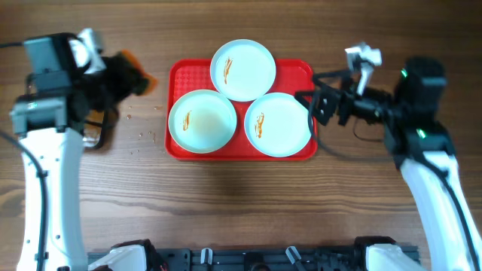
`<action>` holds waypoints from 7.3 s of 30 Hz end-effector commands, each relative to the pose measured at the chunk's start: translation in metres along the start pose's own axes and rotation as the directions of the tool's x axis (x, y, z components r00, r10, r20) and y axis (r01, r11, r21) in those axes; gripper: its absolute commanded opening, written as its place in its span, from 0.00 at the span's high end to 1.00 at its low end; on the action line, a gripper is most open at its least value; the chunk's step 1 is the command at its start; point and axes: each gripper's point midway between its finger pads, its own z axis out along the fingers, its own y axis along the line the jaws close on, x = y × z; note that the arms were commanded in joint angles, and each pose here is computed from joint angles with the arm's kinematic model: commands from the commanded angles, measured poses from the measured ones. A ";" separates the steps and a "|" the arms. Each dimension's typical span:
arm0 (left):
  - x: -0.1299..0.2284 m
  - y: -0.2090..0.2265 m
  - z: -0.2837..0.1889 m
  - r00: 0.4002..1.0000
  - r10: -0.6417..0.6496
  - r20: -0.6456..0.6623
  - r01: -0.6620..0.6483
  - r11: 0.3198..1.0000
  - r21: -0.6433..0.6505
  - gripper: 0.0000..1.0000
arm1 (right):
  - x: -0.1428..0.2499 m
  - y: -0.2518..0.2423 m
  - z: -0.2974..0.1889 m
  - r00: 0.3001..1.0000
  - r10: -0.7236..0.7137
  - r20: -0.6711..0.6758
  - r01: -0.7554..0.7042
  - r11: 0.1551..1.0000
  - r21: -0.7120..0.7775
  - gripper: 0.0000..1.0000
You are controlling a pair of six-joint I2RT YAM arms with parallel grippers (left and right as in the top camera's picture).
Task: Clean dirty plates on tray and stack at the side
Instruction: 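Grasp the rim of the top plate with the right gripper, then hold the plate with the right gripper and scrub it with the sponge, then carry the scrubbed plate right and set it beside the tray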
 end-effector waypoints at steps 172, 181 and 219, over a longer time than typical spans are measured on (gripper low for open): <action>0.172 0.058 0.190 0.868 0.044 -0.494 -0.201 0.942 -0.269 0.96 | 0.206 -0.156 0.191 0.610 0.438 -0.661 0.136 0.763 0.632 0.96; 0.126 0.145 0.157 0.927 0.170 -0.333 -0.362 0.633 -0.684 0.96 | 0.206 -0.156 0.191 0.610 0.438 -0.661 0.136 0.763 0.632 0.96; -0.055 0.323 0.051 0.872 -0.365 0.325 0.481 0.762 -0.434 0.96 | -0.009 0.006 0.176 0.570 -0.313 -0.759 0.775 -0.101 0.624 0.96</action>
